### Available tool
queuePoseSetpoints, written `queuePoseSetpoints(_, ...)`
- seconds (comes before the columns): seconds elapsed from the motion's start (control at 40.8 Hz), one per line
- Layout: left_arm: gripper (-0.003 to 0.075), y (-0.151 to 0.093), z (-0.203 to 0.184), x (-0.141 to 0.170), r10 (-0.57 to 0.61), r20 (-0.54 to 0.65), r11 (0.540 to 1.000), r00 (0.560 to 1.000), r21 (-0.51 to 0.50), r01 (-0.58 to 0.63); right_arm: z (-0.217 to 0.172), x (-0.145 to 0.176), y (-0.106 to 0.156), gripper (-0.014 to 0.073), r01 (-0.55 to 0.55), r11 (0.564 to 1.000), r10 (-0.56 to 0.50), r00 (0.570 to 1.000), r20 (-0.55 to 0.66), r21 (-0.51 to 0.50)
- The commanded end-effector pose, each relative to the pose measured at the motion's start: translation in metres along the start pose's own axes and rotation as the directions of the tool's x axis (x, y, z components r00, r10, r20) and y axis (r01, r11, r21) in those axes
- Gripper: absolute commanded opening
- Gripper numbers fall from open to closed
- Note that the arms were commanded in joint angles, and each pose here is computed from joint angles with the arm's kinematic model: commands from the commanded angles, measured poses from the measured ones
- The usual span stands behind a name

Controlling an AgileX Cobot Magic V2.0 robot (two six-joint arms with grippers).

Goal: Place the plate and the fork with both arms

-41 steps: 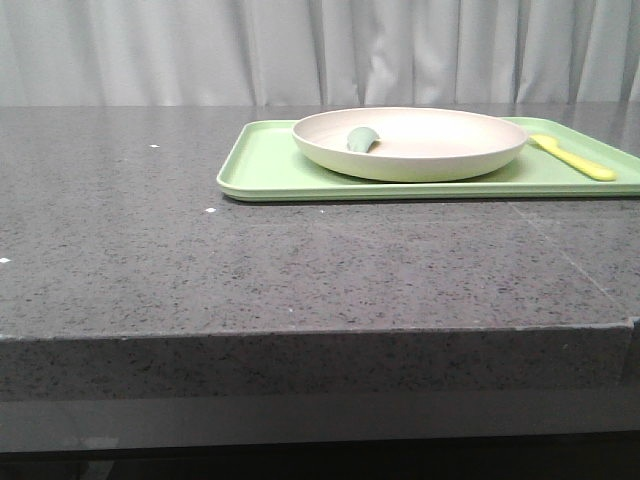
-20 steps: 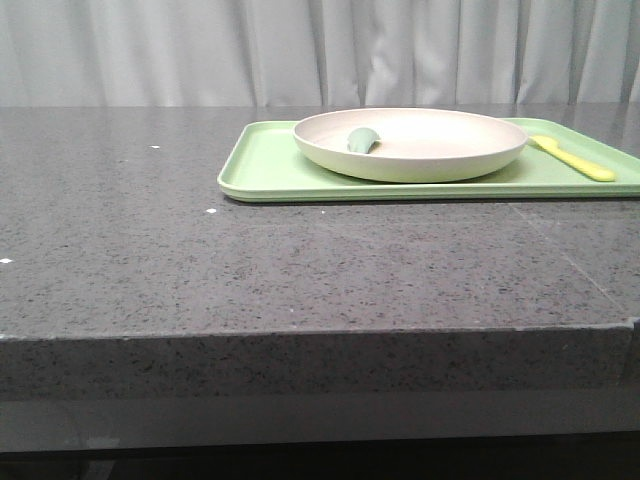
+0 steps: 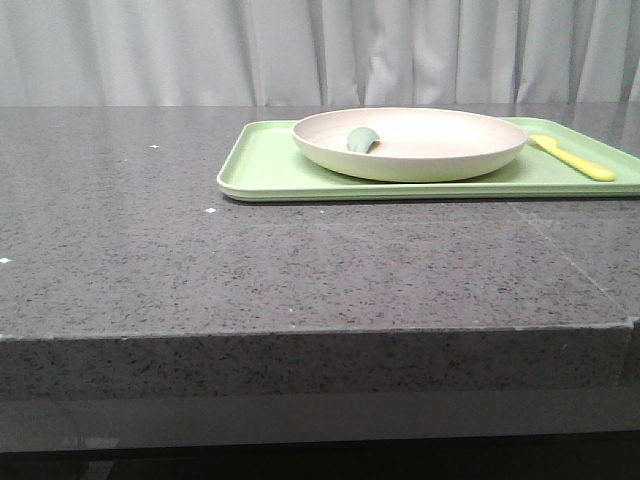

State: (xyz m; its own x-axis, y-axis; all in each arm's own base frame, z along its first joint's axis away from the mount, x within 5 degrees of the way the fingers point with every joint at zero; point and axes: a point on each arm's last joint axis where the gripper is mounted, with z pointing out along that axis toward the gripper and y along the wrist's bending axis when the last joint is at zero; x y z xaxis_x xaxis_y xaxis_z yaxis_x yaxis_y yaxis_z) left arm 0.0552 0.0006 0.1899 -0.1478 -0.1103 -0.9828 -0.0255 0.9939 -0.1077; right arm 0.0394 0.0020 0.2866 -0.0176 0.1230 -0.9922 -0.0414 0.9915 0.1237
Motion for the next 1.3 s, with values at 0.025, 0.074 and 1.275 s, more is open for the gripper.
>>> queuePoseSetpoints(0.025,-0.0018,-0.001,-0.002,-0.008,-0.01,0.109,1.0,0.994,0.012,0.009,-0.001,-0.015,0.001,-0.0064,0.018,1.0,-0.018,0.995,0.099,-0.003)
queuePoseSetpoints(0.074,-0.0018,-0.001,-0.002,-0.008,-0.01,0.109,1.0,0.994,0.012,0.009,-0.001,-0.015,0.001,-0.0064,0.018,1.0,-0.018,0.995,0.099,-0.003)
queuePoseSetpoints(1.275,-0.0018,-0.001,-0.002,-0.008,-0.01,0.109,1.0,0.994,0.012,0.009,0.009,0.034,-0.003,-0.0064,0.058,0.998,-0.055,0.991,0.121,-0.016)
